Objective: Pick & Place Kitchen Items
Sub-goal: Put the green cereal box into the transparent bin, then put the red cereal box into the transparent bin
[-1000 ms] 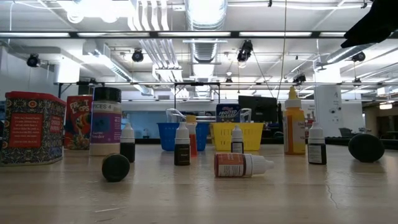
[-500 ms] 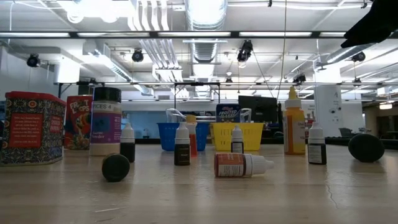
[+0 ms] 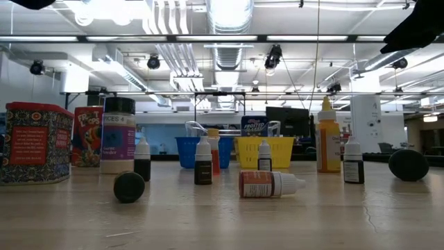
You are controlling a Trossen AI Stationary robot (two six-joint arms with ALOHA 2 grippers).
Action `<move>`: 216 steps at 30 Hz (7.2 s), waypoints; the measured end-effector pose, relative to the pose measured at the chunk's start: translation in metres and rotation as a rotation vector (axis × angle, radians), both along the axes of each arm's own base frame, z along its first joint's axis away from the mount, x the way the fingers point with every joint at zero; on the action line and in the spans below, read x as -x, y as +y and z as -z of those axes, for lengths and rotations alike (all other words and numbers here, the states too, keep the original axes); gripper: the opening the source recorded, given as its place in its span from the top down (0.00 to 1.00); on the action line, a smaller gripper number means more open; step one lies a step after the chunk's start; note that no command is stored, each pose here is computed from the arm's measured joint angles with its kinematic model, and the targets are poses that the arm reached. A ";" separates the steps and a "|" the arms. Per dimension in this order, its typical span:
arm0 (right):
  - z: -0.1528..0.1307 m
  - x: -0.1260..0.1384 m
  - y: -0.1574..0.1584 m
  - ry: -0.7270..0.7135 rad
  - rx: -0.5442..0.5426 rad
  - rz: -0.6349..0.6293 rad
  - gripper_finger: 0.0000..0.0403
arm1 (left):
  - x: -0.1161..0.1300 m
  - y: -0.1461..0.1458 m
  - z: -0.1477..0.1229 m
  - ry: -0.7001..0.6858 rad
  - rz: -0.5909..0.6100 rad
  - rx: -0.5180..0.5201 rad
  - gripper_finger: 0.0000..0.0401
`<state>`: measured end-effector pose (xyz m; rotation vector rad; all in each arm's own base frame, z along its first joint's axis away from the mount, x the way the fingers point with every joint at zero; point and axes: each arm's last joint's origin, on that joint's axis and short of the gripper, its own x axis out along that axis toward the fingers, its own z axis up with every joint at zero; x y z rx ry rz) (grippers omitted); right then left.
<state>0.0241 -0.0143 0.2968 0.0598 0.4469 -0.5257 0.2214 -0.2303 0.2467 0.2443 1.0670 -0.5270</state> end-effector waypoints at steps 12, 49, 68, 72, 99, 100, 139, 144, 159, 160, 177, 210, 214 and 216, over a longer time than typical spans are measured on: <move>0.000 0.000 0.000 0.000 0.000 0.000 0.10 | -0.012 -0.006 0.024 0.009 0.027 -0.073 0.29; 0.000 0.000 0.000 0.000 0.000 0.000 0.10 | -0.009 0.101 -0.090 -0.378 -0.089 -0.174 0.63; 0.000 0.000 0.000 0.000 0.000 0.000 0.10 | -0.045 0.339 -0.118 -0.518 -0.461 -0.404 0.63; 0.000 0.000 0.000 0.000 0.000 0.000 0.10 | -0.057 0.383 -0.106 -0.455 -0.496 -0.429 0.63; 0.000 0.000 0.000 0.000 0.000 0.000 0.10 | -0.144 0.504 0.022 -0.176 -0.515 -0.354 0.63; 0.000 0.000 0.000 0.000 0.000 0.000 0.10 | -0.144 0.505 0.023 -0.177 -0.518 -0.355 0.63; 0.000 0.000 0.000 0.000 0.000 0.000 0.10 | -0.085 0.466 -0.100 -0.271 -0.617 -0.418 0.34; 0.000 0.000 0.000 0.000 0.000 0.000 0.10 | -0.045 0.433 -0.142 -0.288 -0.663 -0.388 0.34; 0.000 0.000 0.000 0.000 0.000 0.000 0.10 | 0.046 0.363 -0.198 -0.277 -0.806 -0.280 0.34; 0.000 0.000 0.000 0.000 0.000 0.000 0.10 | 0.048 0.361 -0.197 -0.261 -0.825 -0.263 0.34; 0.000 0.000 0.000 -0.001 0.000 0.000 0.10 | 0.078 0.338 -0.113 0.150 -0.828 -0.257 0.35; 0.000 0.000 0.000 0.000 0.000 0.000 0.10 | 0.078 0.321 -0.060 0.141 -0.627 -0.144 0.35; 0.000 0.000 0.000 -0.001 0.000 0.000 0.10 | 0.075 0.323 -0.056 0.157 -0.632 -0.137 0.33; 0.000 0.000 0.000 -0.001 0.000 0.000 0.10 | 0.072 0.326 -0.053 0.171 -0.639 -0.130 0.30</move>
